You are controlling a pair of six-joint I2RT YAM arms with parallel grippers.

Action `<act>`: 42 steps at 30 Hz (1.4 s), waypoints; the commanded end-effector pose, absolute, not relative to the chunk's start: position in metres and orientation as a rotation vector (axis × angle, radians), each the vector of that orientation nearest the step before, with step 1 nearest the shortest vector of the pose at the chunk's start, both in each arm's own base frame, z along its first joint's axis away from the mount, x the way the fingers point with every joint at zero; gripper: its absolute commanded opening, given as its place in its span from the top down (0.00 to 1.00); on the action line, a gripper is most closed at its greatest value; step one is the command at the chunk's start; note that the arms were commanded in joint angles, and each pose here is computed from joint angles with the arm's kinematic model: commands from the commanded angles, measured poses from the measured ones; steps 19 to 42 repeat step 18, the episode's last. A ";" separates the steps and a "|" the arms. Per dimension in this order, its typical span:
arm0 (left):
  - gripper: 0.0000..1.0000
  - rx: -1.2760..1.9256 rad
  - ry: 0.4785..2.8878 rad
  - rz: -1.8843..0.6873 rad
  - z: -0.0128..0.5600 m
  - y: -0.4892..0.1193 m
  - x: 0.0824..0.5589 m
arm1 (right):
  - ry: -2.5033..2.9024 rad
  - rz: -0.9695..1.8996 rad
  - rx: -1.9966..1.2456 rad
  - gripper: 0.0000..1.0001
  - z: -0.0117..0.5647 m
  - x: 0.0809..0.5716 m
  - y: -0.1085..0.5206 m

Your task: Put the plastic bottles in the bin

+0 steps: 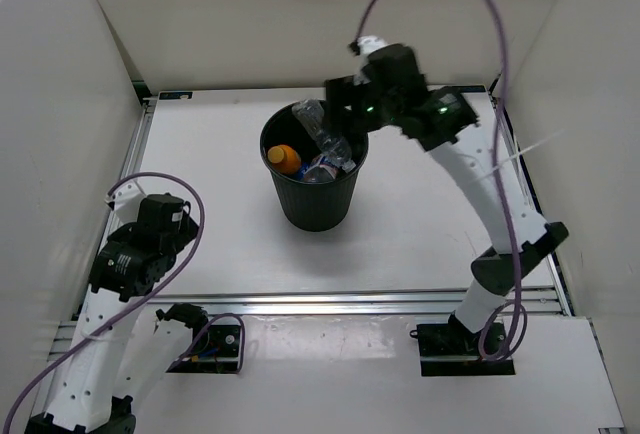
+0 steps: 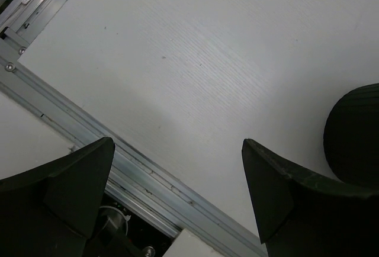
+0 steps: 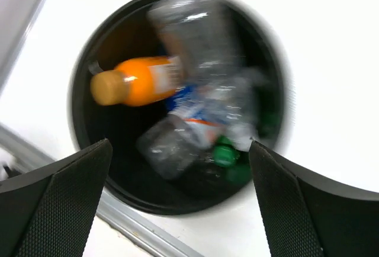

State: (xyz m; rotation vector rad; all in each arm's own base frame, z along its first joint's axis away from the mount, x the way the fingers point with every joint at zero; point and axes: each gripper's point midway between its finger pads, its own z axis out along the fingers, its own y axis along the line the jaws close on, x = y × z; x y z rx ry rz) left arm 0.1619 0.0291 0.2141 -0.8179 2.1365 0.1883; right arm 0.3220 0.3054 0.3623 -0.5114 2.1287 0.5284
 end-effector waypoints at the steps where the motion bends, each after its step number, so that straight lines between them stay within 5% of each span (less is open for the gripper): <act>1: 0.00 -0.830 2.082 0.160 0.221 0.025 0.183 | 2.164 0.608 -0.278 0.00 0.396 0.322 0.242; 10: 0.00 -0.792 2.165 0.055 0.212 -0.008 0.231 | 2.436 1.146 -0.122 0.00 0.338 0.301 0.205; 42: 0.00 -0.854 2.096 0.200 0.214 0.009 0.250 | 2.285 1.140 -0.077 0.00 0.350 0.325 0.168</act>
